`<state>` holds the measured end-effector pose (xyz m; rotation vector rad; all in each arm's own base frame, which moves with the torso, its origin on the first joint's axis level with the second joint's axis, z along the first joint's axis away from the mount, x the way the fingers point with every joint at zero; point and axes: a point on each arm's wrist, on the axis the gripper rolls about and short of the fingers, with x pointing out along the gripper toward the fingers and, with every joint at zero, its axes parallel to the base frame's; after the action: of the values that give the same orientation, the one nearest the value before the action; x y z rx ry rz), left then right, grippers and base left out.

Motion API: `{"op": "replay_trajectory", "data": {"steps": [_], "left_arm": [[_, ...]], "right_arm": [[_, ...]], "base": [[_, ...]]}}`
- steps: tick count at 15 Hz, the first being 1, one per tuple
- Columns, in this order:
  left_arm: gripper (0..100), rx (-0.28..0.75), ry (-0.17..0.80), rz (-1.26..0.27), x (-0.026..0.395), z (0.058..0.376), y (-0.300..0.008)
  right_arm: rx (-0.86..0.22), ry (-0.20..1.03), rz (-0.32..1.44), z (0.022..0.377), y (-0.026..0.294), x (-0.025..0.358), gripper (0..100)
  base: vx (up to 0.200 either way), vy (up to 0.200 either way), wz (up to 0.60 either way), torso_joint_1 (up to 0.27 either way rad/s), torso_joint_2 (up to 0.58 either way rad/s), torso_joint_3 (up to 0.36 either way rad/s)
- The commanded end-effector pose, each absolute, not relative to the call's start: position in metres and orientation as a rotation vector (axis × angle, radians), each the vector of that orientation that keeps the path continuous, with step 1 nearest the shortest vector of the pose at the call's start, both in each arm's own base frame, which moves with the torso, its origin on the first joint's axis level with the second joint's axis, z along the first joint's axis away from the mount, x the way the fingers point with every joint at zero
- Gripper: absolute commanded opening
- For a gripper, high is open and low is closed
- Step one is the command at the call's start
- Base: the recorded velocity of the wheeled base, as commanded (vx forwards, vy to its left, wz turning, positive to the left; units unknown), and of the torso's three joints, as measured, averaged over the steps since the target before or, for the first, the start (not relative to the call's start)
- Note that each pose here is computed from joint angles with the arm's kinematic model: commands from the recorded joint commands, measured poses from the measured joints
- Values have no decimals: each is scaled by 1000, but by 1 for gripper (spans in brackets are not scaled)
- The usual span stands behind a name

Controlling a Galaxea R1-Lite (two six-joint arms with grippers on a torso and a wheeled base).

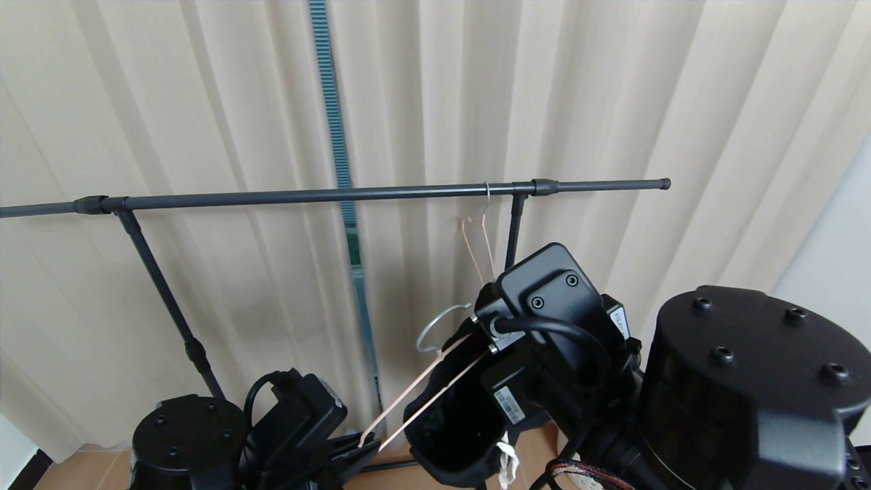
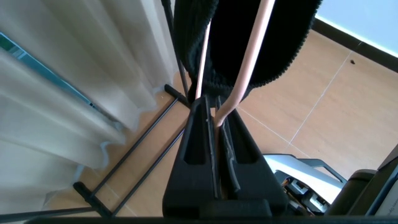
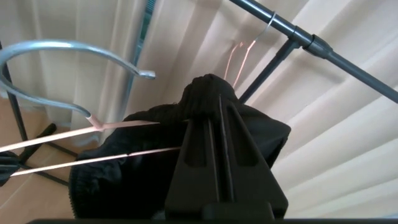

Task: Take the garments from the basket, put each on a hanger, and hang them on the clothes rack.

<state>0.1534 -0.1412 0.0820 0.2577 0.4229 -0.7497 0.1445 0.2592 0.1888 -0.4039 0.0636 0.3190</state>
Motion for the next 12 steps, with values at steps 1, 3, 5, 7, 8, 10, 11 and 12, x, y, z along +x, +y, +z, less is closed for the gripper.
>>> {"op": "replay_trajectory", "data": {"steps": [1,3,5,7,8,10,11,12], "left_arm": [[0,259,425,-748,154,81,-142],[0,259,425,-748,154,81,-142],[0,258,424,-748,154,82,-142],[0,252,408,-747,154,83,-142],[0,250,405,-748,154,83,-141],[0,251,406,-750,154,82,-141],[0,251,406,-750,154,82,-141],[0,250,405,-748,154,83,-141]], "right_arm": [[-406,58,346,189,261,135,0],[-404,55,353,190,261,134,0],[-404,55,350,190,261,134,0],[-405,57,346,189,261,136,0],[-405,57,346,189,261,136,0],[-402,58,333,190,260,139,0],[-399,59,320,191,257,142,100],[-397,58,312,192,255,144,100]], "base": [[0,0,0,0,0,0],[0,0,0,0,0,0],[0,0,0,0,0,0],[0,0,0,0,0,0],[0,0,0,0,0,0],[0,0,0,0,0,0],[0,0,0,0,0,0],[0,0,0,0,0,0]]}}
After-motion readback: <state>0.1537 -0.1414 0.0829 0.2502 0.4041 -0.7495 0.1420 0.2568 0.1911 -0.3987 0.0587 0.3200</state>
